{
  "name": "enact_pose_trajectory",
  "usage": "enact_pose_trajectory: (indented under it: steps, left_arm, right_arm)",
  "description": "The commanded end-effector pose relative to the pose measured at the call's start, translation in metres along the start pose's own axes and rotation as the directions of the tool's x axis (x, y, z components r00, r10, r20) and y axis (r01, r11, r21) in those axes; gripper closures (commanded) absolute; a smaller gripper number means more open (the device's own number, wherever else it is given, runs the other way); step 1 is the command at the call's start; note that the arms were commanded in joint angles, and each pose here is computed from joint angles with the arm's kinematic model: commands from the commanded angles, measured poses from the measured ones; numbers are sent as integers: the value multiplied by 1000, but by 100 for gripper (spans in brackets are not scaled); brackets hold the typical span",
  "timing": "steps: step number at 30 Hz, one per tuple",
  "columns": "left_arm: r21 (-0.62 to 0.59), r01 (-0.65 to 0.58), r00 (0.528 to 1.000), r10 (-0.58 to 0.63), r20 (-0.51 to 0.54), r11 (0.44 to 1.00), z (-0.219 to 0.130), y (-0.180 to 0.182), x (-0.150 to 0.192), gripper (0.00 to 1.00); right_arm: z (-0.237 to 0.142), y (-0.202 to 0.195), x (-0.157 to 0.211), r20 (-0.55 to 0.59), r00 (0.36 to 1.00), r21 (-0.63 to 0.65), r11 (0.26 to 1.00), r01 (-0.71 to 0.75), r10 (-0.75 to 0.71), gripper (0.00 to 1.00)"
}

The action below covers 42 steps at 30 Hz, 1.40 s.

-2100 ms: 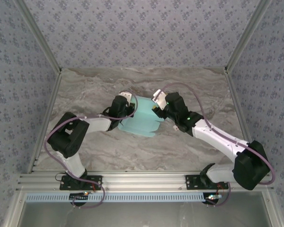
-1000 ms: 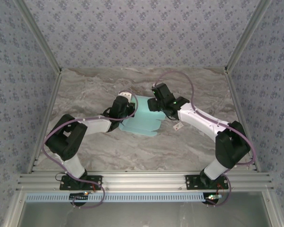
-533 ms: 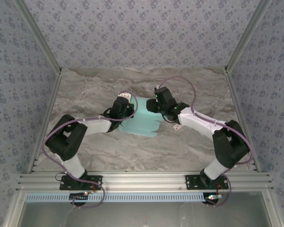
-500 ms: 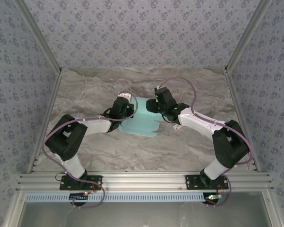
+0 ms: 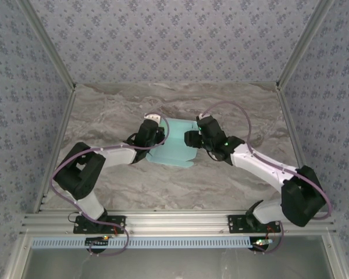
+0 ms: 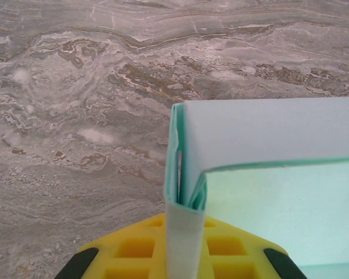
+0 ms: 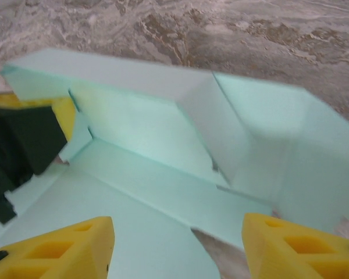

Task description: Fold the paper box

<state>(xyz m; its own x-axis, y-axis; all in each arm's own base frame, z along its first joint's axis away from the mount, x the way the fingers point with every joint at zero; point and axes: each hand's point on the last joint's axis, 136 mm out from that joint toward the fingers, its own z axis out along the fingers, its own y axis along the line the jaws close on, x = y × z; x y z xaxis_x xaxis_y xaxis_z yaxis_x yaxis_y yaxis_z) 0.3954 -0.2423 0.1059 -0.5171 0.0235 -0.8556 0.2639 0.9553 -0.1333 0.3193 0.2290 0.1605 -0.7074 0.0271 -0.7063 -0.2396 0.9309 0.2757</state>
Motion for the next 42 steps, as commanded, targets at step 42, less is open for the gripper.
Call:
enact_pose_trajectory:
  steps: [42]
  left_arm:
    - [80, 30, 996, -37, 84, 996, -19, -16, -28, 89]
  right_arm:
    - [45, 31, 10, 8, 980, -189, 963, -193, 198, 43]
